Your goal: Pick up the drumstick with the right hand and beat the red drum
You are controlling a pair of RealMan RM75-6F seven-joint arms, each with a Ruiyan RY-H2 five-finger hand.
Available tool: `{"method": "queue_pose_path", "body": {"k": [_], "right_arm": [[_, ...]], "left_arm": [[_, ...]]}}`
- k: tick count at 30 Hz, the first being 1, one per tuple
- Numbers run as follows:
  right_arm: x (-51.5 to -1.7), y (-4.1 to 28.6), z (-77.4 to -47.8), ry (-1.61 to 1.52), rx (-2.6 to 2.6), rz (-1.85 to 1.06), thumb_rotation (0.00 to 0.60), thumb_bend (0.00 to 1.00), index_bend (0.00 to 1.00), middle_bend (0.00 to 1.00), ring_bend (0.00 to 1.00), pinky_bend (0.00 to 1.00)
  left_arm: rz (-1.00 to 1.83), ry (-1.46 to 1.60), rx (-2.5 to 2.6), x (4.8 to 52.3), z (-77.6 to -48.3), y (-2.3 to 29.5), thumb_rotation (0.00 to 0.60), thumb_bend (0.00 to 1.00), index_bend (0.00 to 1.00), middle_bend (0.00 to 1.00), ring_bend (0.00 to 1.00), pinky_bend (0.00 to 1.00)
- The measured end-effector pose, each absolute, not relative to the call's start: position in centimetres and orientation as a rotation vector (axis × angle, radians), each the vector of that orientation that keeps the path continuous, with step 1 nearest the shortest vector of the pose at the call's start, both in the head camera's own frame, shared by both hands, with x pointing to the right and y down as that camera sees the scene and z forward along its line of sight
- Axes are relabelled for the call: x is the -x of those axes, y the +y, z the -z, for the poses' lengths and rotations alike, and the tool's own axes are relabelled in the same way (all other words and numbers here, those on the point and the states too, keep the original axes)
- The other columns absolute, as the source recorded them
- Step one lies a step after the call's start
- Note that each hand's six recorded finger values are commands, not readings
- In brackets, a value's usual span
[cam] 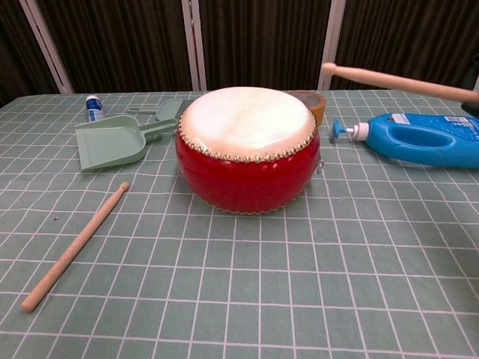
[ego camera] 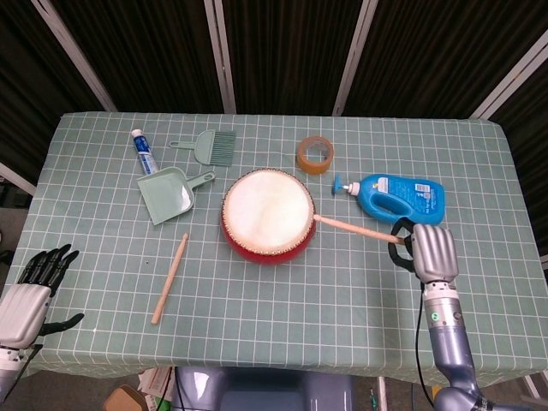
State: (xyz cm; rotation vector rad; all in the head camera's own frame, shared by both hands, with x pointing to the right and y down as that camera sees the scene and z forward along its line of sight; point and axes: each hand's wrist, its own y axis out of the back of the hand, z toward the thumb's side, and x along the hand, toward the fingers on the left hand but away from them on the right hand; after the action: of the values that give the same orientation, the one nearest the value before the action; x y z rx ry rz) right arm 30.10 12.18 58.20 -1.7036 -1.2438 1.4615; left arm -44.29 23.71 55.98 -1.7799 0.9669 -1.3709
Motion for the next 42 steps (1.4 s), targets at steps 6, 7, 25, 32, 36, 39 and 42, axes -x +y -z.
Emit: {"method": "queue_pose_path", "body": {"k": [6, 7, 25, 32, 36, 39, 42], "right_arm": [[-29.1, 10.1, -57.3, -1.315, 1.733, -1.443, 0.600, 0.81, 0.95, 1.00, 1.00, 0.94], [-28.9, 9.8, -57.2, -1.329, 1.741, -1.438, 0.600, 0.81, 0.95, 1.00, 1.00, 0.94], [-25.3, 4.8, -56.8, -1.955, 1.989, -1.236, 0.600, 0.81, 0.95, 1.00, 1.00, 0.94], [-24.2, 5.6, -58.9, -1.783, 1.975, -1.300, 0.600, 0.81, 0.95, 1.00, 1.00, 0.94], [-23.7, 7.4, -61.4, -1.423, 1.871, -1.405, 0.600, 0.81, 0.95, 1.00, 1.00, 0.94], [-23.6, 9.2, -63.9, -1.119, 1.756, -1.484, 0.600, 0.81, 0.95, 1.00, 1.00, 0.94], [-23.2, 10.6, -65.9, -0.850, 1.620, -1.517, 0.600, 0.81, 0.95, 1.00, 1.00, 0.94]], "left_arm": [[1.373, 0.972, 1.787, 44.4, -56.0, 23.7, 0.600, 0.00, 0.00, 0.00, 0.00, 0.00], [1.373, 0.974, 1.789, 44.4, -56.0, 23.7, 0.600, 0.00, 0.00, 0.00, 0.00, 0.00], [1.387, 1.017, 1.853, 44.7, -56.0, 23.5, 0.600, 0.00, 0.00, 0.00, 0.00, 0.00], [1.388, 1.025, 1.868, 44.7, -56.0, 23.4, 0.600, 0.00, 0.00, 0.00, 0.00, 0.00], [1.384, 1.025, 1.871, 44.6, -56.0, 23.4, 0.600, 0.00, 0.00, 0.00, 0.00, 0.00], [1.376, 1.023, 1.870, 44.5, -55.9, 23.4, 0.600, 0.00, 0.00, 0.00, 0.00, 0.00], [1.375, 1.023, 1.868, 44.6, -55.8, 23.5, 0.600, 0.00, 0.00, 0.00, 0.00, 0.00]]}}
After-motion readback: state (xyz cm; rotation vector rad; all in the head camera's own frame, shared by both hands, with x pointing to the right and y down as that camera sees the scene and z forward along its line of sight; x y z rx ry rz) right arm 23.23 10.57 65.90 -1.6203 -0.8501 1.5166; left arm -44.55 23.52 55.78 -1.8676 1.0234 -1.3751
